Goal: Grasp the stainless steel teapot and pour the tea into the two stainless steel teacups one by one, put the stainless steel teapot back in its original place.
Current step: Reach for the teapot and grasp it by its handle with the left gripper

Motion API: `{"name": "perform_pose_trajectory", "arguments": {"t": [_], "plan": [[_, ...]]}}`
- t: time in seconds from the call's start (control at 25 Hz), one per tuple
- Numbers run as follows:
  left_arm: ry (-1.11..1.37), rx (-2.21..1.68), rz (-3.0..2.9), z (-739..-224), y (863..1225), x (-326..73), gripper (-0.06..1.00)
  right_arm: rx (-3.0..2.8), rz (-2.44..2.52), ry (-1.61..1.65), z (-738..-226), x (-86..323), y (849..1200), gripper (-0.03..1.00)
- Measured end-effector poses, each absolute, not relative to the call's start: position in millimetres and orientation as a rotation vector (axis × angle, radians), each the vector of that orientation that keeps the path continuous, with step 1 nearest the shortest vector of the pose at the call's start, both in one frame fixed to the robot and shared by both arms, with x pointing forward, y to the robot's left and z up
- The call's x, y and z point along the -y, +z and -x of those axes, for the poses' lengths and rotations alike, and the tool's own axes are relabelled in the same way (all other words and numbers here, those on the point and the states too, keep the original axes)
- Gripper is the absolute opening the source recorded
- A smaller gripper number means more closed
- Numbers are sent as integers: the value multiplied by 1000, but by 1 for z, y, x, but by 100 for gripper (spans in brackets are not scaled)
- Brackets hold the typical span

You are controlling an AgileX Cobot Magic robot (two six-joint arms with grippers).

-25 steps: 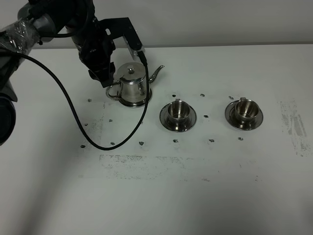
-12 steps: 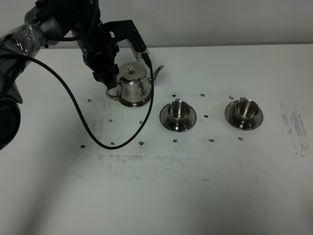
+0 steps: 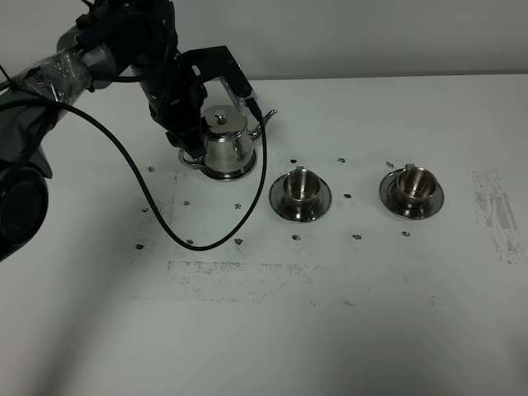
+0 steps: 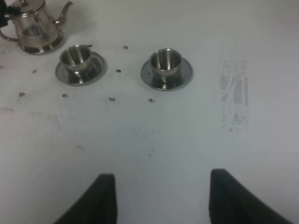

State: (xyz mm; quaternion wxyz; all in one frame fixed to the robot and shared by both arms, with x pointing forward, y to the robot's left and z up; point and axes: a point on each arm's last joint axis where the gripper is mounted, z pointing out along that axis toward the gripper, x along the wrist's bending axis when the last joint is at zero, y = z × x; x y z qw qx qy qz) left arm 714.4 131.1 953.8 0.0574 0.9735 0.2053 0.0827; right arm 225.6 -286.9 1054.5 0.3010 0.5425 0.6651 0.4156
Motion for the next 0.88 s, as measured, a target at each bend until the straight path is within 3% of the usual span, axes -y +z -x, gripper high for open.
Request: {"name": "perform_pose_trajectory", "arguments": {"t": [0.76,0.88], "plan": [[240,-630,-2917,-717,943,-125,44,-1765,-1439,1103,-226,287,1054,43],[229,-668,-2910,-717,940,-124,41,-1765,-1439,1103,-226,287,1054,43]]}}
